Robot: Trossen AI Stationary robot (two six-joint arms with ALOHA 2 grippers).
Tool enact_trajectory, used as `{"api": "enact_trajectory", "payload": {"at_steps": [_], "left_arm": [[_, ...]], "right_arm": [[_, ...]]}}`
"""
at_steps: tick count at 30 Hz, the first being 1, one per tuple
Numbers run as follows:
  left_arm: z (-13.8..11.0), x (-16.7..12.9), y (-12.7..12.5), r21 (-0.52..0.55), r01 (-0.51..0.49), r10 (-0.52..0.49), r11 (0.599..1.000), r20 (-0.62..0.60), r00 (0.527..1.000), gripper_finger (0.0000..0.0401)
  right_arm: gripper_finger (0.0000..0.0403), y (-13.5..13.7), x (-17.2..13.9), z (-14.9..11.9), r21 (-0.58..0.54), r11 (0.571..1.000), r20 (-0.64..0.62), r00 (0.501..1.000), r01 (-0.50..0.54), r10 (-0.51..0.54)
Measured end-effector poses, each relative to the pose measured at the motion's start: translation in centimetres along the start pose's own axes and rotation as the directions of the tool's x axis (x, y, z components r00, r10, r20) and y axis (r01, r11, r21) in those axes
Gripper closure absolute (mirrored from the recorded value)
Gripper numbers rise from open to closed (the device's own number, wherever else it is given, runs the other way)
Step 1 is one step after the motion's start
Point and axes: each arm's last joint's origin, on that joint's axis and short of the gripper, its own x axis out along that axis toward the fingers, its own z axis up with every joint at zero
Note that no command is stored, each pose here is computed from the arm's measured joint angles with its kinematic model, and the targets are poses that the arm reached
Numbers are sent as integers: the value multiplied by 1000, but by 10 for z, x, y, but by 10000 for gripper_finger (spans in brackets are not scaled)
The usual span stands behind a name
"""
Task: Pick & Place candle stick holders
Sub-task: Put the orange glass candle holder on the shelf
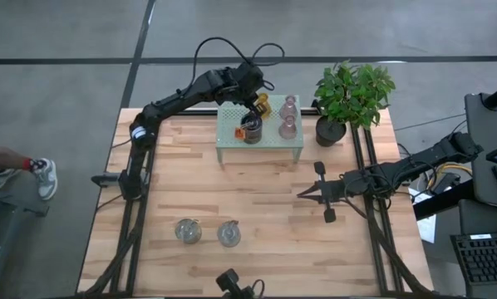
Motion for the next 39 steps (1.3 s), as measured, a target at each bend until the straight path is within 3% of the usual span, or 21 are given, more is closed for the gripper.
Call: {"api": "enact_trajectory", "payload": {"at_steps": [8,16,21,39], "left_arm": [[3,1,0,12,-24,23,1000,33,999,398],[-12,22,-6,13,13,-12,1000,-27,1000,398],[-13,33,-9,1,13,-13,1000,14,1000,395],[-3,29,-10,-14,86,-85,996,103,991,399]], "right_arm": [[394,0,0,0,-3,1000,-1,1000,0,0],[394,0,0,0,-1,1000,-1,1000,0,0],[394,0,0,0,-3,1000,-1,1000,0,0],[394,0,0,-2,-3,1000,-8,1000,0,0]]}}
